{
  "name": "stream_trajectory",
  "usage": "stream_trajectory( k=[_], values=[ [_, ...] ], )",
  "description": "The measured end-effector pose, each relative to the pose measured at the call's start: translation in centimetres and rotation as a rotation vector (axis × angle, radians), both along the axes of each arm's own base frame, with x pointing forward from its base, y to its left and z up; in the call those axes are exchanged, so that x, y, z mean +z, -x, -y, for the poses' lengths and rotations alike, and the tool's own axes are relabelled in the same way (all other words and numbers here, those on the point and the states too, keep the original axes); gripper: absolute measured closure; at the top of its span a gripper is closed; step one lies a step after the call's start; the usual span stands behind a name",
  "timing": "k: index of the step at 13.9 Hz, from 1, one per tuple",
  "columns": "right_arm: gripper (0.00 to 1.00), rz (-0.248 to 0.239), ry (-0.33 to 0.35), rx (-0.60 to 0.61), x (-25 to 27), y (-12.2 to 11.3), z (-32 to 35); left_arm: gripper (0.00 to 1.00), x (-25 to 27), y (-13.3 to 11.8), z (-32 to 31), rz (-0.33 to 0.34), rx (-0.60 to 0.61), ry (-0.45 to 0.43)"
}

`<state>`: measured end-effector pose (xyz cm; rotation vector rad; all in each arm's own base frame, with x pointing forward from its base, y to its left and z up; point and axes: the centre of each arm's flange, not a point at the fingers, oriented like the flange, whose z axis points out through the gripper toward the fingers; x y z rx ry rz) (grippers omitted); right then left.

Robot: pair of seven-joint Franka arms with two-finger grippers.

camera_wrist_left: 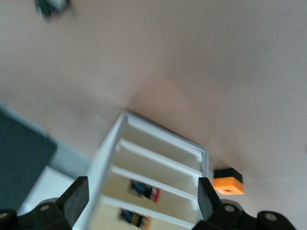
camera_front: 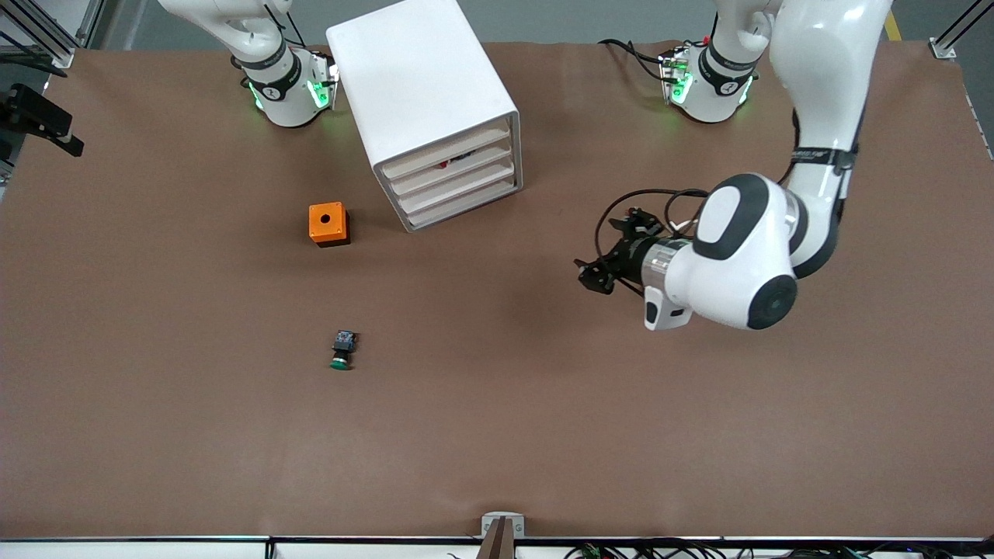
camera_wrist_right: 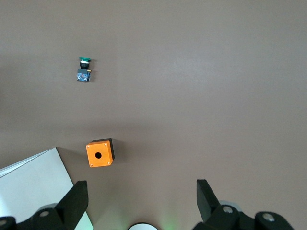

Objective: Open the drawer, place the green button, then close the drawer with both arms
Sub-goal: 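Grasp the drawer handle with the left gripper while the right gripper grasps the button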

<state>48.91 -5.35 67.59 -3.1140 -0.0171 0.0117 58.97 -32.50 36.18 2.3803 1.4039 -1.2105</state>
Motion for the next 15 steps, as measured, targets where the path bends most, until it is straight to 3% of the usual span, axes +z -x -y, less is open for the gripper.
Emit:
stream_trajectory(
  k=[2,8,11,14,15],
  values=[
    [0.0,-0.039,-0.002,-0.004,-1.7,-0.8,0.2,0.0,-2.6,0.9,3.0,-0.173,0.127,-0.054],
    [0.0,-0.206,0.002,-0.006,-12.1,-6.7,0.4,0.0,-9.9,4.0,8.9,-0.622,0.346,-0.237],
    [0.0,-0.195,0.005,-0.014,-16.4,-9.3,0.5,0.0,-15.2,5.3,9.7,-0.842,0.415,-0.347],
    [0.0,-0.145,-0.066,-0.096,-22.1,-10.9,-1.3,0.04,-19.9,6.9,10.3,-0.983,0.449,-0.431],
    [0.0,-0.126,-0.069,-0.112,-24.1,-11.4,-2.9,0.13,-21.0,7.3,10.4,-1.01,0.453,-0.448]
  ],
)
